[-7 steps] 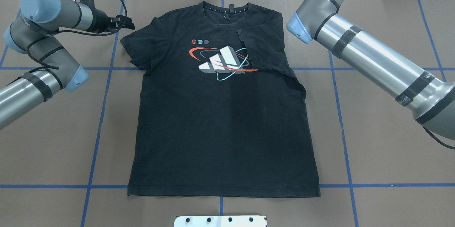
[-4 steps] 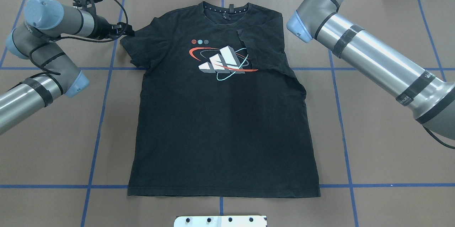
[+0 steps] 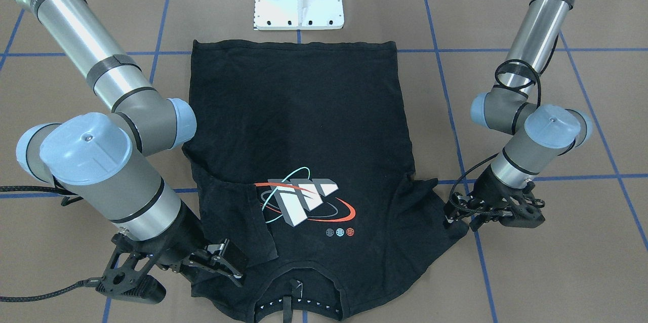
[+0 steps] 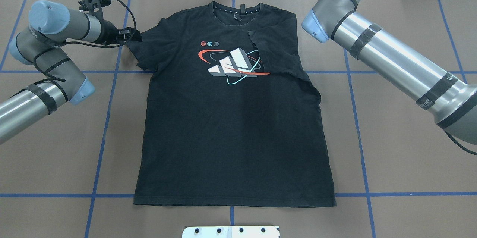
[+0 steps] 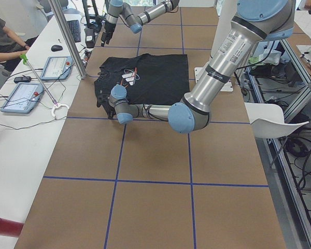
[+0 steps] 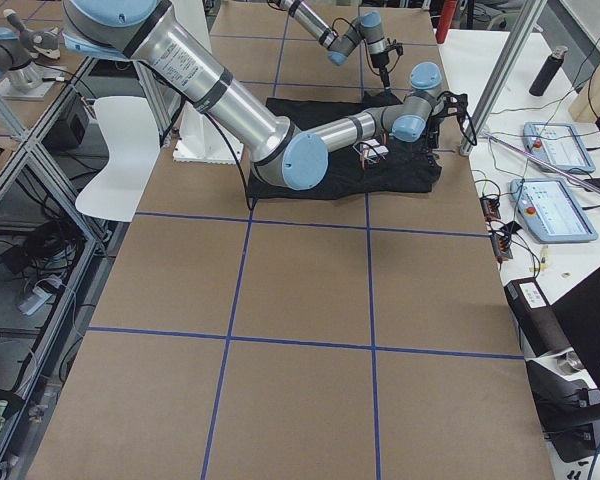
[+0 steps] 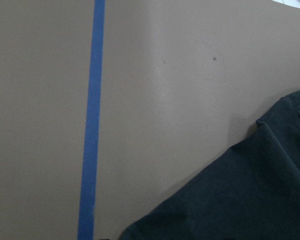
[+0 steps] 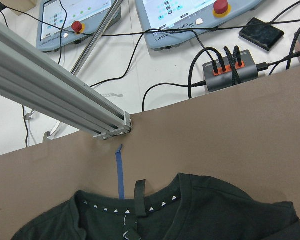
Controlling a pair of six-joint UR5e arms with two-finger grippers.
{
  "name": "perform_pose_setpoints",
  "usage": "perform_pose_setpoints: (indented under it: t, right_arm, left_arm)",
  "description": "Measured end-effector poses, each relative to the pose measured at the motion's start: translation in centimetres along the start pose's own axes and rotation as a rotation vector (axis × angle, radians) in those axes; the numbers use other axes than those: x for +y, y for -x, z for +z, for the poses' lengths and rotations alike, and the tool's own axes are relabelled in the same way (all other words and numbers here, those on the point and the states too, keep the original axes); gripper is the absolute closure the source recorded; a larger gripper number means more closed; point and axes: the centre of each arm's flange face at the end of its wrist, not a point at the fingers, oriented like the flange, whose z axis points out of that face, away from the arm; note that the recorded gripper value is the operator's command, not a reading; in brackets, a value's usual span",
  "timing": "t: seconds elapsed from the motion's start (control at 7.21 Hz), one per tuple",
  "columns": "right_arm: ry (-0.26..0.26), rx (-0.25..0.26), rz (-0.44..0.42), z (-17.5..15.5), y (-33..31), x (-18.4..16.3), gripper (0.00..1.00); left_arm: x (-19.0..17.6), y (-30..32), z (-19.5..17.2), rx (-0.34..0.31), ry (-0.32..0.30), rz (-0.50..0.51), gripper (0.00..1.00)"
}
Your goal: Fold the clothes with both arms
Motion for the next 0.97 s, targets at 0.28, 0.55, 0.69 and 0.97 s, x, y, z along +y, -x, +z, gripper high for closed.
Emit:
perform_pose_setpoints:
  t: [0.28, 0.55, 0.69, 0.97]
  right_arm:
    - [0.0, 0.0, 0.0, 0.0, 0.0, 0.0, 0.0]
    - [0.0, 0.0, 0.0, -0.01, 0.0, -0.01, 0.0]
    - [0.0, 0.0, 0.0, 0.0, -0.02, -0.01, 0.0]
    - [-0.001, 0.001, 0.001, -0.06, -0.1, -0.12, 0.0]
  left_arm:
    - [-0.13, 0.48, -0.01, -0.007, -0.001, -0.004, 0.29]
    - [-0.13, 0.49, 0.01, -0.007, 0.0, -0.005, 0.36]
    - [-0.12, 0.47, 0.03, -0.008, 0.0, -0.005, 0.37]
    - [-0.06, 0.48, 0.06, -0.008, 0.002, -0.004, 0.5]
